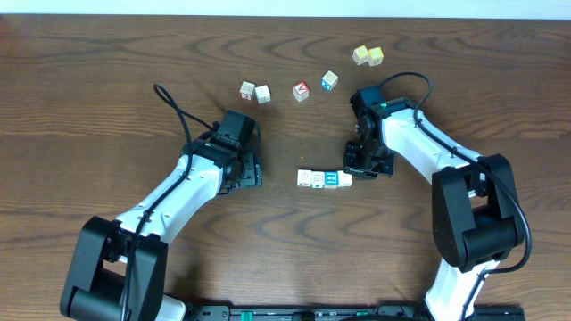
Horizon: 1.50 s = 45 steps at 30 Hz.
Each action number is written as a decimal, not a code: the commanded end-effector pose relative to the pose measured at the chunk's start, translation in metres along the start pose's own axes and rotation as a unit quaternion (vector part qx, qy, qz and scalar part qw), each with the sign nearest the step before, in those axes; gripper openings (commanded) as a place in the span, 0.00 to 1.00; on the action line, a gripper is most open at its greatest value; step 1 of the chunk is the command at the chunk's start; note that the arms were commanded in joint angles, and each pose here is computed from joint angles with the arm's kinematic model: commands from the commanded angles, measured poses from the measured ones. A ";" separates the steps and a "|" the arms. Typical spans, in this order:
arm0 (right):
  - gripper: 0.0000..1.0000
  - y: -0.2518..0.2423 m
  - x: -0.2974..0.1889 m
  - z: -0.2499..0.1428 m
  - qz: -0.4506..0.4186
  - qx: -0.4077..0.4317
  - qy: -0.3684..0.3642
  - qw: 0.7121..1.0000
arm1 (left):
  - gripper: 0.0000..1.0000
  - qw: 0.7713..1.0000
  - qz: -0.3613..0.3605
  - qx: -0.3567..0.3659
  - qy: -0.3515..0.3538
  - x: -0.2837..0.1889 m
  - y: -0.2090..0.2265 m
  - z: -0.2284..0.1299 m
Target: Lift 4 blocks
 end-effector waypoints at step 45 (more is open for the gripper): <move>0.01 0.008 -0.001 -0.006 0.032 -0.044 0.029 0.998 | 0.79 1.000 0.008 -0.007 0.002 0.002 0.002 -0.002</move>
Point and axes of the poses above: each gripper's point midway between its finger pads, its own x axis out along the fingers, its own y axis along the line the jaws close on, z = x × y, the point moved 10 cm from there along -x, back along the fingers, and after that the axes turned 5 degrees about x, right-handed, at the moved point
